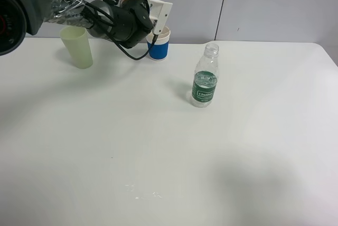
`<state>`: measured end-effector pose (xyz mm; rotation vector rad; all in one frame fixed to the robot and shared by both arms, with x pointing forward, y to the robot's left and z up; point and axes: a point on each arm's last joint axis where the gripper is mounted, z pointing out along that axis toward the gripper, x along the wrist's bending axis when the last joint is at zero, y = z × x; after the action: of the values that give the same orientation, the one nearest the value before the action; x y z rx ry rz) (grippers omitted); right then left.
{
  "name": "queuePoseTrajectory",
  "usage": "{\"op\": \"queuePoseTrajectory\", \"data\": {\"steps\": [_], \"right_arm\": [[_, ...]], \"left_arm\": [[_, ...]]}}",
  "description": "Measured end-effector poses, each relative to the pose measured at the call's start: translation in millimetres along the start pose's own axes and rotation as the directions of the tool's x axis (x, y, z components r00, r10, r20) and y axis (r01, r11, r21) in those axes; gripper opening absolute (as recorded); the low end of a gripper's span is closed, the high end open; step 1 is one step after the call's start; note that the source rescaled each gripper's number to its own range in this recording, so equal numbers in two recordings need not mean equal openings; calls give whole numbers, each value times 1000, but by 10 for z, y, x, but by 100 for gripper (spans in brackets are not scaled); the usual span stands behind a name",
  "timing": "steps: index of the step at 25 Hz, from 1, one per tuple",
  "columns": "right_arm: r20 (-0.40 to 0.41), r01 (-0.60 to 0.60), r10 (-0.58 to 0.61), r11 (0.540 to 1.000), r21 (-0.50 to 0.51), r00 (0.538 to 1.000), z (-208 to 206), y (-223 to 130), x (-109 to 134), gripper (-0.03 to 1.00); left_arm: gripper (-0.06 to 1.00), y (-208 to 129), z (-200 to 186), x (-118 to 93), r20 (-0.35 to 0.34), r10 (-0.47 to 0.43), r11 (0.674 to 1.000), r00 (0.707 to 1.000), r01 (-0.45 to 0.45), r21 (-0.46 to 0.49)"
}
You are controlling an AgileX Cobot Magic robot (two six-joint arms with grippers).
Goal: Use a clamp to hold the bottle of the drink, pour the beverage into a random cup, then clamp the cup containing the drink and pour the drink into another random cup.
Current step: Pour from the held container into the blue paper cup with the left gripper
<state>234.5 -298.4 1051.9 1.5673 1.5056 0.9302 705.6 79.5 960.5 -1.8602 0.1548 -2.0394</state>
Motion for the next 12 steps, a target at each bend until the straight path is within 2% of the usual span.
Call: {"op": "queuePoseTrajectory", "data": {"steps": [5,8,12], "right_arm": [[0,0,0,1000,0,1000,0,0,0,100],[0,0,0,1000,0,1000,0,0,0,100],[0,0,0,1000,0,1000,0,0,0,100]], "left_arm": [[2,-13,-4,-20,28,-35,999,999,34,17],[2,-84,-11,9,98,-122,992,988,117,56],[2,-258,-23,259,119,-295,952,948,281,119]]}}
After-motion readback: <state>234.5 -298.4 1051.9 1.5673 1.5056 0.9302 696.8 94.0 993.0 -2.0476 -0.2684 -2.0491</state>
